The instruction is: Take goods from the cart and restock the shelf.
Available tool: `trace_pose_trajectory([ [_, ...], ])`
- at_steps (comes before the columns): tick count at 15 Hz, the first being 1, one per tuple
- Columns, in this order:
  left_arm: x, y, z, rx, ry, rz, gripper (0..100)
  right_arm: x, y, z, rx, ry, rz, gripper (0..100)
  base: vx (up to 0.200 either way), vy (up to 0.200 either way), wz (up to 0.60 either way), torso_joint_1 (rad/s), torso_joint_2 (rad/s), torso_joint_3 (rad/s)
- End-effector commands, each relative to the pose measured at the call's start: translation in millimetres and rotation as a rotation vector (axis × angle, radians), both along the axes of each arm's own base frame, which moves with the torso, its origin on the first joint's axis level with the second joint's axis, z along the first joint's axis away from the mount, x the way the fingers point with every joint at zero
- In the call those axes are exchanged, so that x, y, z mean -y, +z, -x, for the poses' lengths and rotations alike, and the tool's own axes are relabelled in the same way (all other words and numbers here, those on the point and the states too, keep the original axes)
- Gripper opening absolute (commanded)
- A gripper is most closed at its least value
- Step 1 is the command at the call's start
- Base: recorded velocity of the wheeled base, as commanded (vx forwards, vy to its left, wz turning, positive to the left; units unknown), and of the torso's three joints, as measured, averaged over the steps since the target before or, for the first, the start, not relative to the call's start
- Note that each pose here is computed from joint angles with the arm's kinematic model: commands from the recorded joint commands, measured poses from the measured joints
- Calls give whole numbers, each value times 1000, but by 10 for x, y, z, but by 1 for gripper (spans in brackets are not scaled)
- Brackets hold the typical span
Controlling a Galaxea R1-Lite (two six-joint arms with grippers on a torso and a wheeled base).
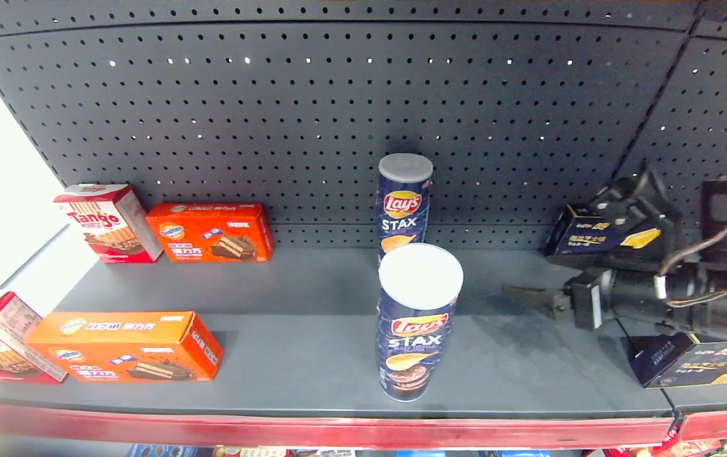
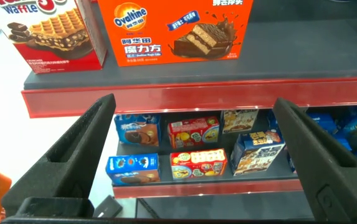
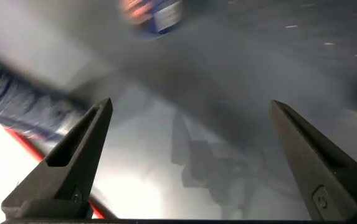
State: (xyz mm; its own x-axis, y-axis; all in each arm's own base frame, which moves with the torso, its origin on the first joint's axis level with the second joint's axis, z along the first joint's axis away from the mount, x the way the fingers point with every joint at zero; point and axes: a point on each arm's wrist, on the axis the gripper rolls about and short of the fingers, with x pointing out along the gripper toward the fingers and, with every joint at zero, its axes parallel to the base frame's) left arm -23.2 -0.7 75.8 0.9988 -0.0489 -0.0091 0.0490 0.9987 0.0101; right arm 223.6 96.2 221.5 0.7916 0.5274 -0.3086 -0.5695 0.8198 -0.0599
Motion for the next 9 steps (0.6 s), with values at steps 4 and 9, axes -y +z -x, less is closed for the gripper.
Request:
trace_pose_trajectory([
  [4,0,-2,-1,-3,0,-3,100,830,150,1369,305,-304,-93,100,0,0,0,0,0,0],
  [9,0,0,-1,-1,0,-3,100,943,-798,2262,337,-367,-138,100,0,0,0,0,0,0],
])
